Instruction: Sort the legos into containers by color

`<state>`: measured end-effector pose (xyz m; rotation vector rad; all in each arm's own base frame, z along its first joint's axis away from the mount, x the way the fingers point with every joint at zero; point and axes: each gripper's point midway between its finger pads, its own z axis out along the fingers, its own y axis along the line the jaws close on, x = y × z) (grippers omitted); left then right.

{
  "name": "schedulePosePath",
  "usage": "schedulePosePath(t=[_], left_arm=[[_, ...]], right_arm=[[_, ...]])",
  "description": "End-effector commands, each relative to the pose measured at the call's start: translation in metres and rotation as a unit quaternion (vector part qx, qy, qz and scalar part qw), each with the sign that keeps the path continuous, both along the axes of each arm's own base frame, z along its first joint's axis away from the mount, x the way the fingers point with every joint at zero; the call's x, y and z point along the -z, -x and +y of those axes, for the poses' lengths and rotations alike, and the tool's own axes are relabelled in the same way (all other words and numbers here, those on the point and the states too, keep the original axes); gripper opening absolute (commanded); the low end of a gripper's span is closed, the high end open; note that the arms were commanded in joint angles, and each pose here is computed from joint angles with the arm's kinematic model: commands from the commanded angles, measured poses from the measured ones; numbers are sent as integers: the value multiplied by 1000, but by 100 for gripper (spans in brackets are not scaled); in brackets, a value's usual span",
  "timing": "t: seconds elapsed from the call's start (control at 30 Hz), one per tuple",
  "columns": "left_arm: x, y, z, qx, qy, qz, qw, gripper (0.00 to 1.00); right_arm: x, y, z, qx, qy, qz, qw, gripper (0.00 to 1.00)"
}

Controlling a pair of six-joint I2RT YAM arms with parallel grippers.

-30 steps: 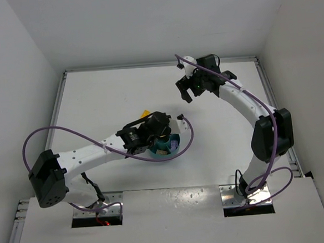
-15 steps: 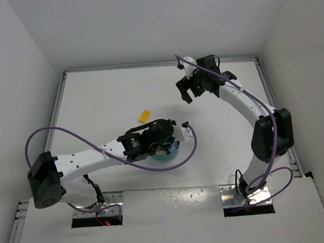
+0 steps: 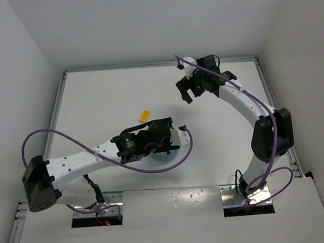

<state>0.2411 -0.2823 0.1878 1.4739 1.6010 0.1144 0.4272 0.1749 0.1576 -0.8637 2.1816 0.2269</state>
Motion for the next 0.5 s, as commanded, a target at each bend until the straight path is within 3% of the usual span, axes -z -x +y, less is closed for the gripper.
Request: schedulePosePath(t=[0.0, 0.13, 0.17, 0.23, 0.27, 0.37, 0.43, 0.47], left_arm=[[-36, 22, -15, 56, 68, 25, 996, 74], [-67, 36, -18, 65, 146, 40, 986, 80], [-83, 25, -15, 43, 180, 32, 982, 80], [-98, -2, 2, -31, 227, 29, 973, 97], [-110, -15, 7, -57, 254, 16, 965, 100], [-113, -56, 38, -159, 281, 9, 947, 100], [-92, -76, 43, -186, 265, 41, 945, 100], [-84, -94, 59, -229, 269, 58, 934, 100]], right_arm=[[-30, -8, 0, -1, -10, -43, 999, 90], [-30, -8, 0, -1, -10, -43, 999, 90], [-30, -8, 0, -1, -10, -43, 999, 90], [-30, -8, 0, -1, -10, -43, 999, 90], [-30, -8, 0, -1, -10, -43, 999, 90], [-25, -8, 0, -1, -9, -39, 999, 90], [-25, -8, 0, -1, -9, -39, 999, 90], [-25, -8, 0, -1, -9, -39, 999, 90]])
